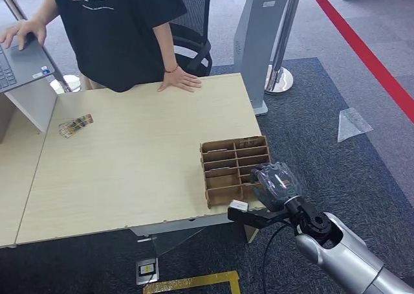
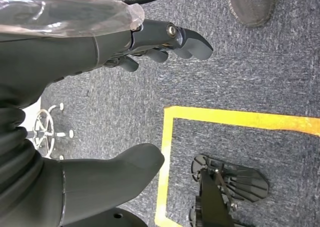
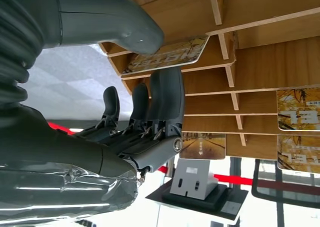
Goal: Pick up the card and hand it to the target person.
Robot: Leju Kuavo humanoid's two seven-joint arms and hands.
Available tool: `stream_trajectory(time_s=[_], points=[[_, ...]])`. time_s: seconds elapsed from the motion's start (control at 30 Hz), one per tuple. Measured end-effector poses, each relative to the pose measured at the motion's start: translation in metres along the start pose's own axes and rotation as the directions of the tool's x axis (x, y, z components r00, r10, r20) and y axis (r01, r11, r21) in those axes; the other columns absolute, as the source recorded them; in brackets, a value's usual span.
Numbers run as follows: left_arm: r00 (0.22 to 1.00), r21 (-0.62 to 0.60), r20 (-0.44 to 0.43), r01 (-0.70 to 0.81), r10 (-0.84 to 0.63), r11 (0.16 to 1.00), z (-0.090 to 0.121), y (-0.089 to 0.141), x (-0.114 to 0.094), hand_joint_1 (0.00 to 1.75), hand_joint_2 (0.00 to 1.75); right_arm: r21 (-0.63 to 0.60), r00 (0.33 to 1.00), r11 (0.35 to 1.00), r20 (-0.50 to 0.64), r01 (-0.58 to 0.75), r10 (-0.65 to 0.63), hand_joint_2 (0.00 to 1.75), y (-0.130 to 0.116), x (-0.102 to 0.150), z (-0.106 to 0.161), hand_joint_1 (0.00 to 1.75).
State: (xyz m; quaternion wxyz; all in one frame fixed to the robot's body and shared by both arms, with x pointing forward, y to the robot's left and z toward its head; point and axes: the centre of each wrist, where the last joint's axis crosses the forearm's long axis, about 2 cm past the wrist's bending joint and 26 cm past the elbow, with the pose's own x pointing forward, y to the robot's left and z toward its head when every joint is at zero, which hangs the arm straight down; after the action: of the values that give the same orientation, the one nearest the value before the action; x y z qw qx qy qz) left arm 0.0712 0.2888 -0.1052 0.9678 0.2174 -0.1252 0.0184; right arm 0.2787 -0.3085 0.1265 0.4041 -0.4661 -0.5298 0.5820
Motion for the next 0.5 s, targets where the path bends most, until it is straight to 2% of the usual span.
stream_trajectory(time_s=[0.27, 0.5], points=[[1.0, 0.004, 0.0, -0.002, 0.002, 1.0, 0.0, 0.0, 0.0, 0.0, 1.75, -0.006, 1.0, 1.0, -0.003, -0.017, 0.017, 1.75, -0.003, 0.001, -0.001, 1.54], [1.0, 0.005, -0.002, -0.008, 0.008, 1.0, 0.0, 0.0, -0.001, 0.0, 1.75, -0.015, 0.999, 0.999, 0.011, -0.043, 0.043, 1.75, -0.011, 0.001, -0.002, 1.62]])
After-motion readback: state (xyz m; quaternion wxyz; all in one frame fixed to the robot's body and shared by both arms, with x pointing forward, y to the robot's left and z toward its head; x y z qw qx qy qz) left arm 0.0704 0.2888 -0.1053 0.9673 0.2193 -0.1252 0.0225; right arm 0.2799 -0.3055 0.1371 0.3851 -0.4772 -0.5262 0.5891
